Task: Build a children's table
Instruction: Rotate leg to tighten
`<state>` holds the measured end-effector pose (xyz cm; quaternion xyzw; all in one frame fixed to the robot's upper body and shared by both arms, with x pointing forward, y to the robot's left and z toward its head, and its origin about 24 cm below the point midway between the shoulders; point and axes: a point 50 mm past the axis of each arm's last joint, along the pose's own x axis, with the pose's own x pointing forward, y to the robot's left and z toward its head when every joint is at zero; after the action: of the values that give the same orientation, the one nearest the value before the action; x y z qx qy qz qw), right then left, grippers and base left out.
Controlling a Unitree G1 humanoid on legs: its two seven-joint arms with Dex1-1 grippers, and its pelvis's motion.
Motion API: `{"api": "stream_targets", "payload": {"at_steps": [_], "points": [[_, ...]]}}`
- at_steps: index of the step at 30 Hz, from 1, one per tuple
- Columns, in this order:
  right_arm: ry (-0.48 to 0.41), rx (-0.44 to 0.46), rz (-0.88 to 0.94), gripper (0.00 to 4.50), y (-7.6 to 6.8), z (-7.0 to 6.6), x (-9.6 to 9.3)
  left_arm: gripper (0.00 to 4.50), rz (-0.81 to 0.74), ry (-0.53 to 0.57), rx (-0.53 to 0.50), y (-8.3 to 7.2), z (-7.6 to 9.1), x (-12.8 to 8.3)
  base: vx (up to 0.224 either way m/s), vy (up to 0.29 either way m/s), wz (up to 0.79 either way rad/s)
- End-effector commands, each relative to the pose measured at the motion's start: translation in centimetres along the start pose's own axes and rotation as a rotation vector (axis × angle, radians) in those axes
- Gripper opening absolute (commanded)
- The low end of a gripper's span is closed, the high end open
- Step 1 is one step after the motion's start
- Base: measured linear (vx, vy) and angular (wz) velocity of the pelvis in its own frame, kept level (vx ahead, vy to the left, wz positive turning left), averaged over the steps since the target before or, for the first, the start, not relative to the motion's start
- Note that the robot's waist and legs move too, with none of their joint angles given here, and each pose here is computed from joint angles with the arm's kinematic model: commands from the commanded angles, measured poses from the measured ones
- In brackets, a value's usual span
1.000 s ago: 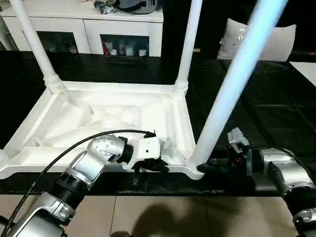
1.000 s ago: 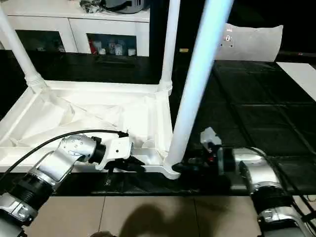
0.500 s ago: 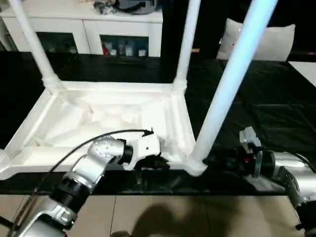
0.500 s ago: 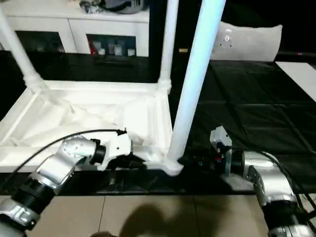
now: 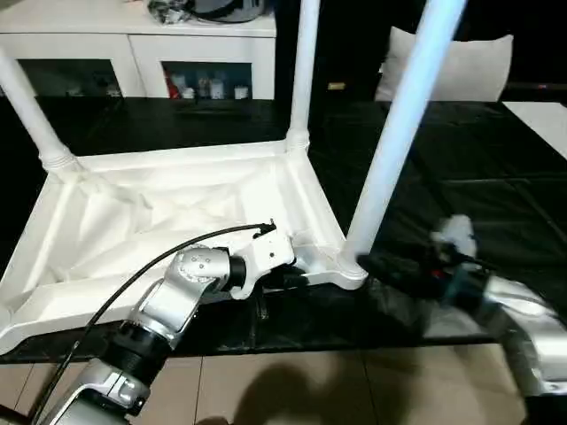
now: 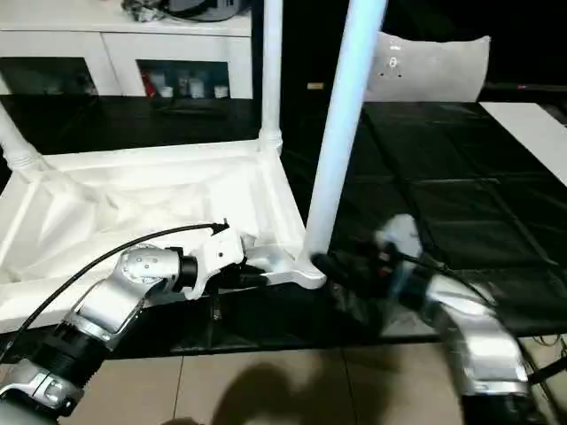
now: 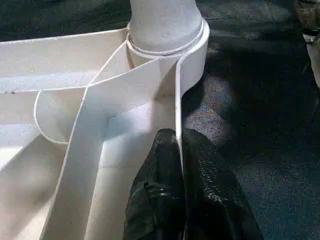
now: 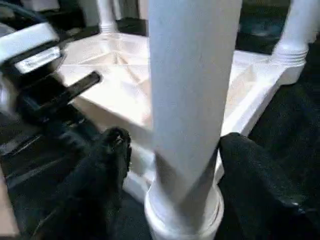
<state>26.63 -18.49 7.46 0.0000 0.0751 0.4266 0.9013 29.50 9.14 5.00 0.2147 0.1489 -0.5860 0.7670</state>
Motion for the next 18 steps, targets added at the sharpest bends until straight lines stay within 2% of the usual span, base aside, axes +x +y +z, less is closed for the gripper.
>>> {"api": "stream_targets", "payload": {"at_steps": [1, 5, 12, 18], "points": [[0.006, -0.037, 0.006, 3.41, 0.7, 1.1, 1.2, 0.00, -0.007, -0.058, 0.055, -0.2, 1.4, 0.3, 0.000, 0.000, 0.00], [0.043, -0.046, -0.066, 3.49, 0.9, 1.3, 2.0, 0.00, -0.014, -0.047, 0.061, -0.1, 1.4, 0.3, 0.000, 0.000, 0.00], [0.067, -0.012, 0.028, 2.73, 1.3, 1.3, 2.5, 0.00, -0.009, -0.037, 0.063, 0.1, 1.3, 0.4, 0.000, 0.000, 0.00], [0.111, 0.000, 0.000, 2.31, 1.1, 1.3, 2.6, 0.00, -0.014, -0.030, 0.062, 0.3, 1.1, 0.2, 0.000, 0.000, 0.00]]}}
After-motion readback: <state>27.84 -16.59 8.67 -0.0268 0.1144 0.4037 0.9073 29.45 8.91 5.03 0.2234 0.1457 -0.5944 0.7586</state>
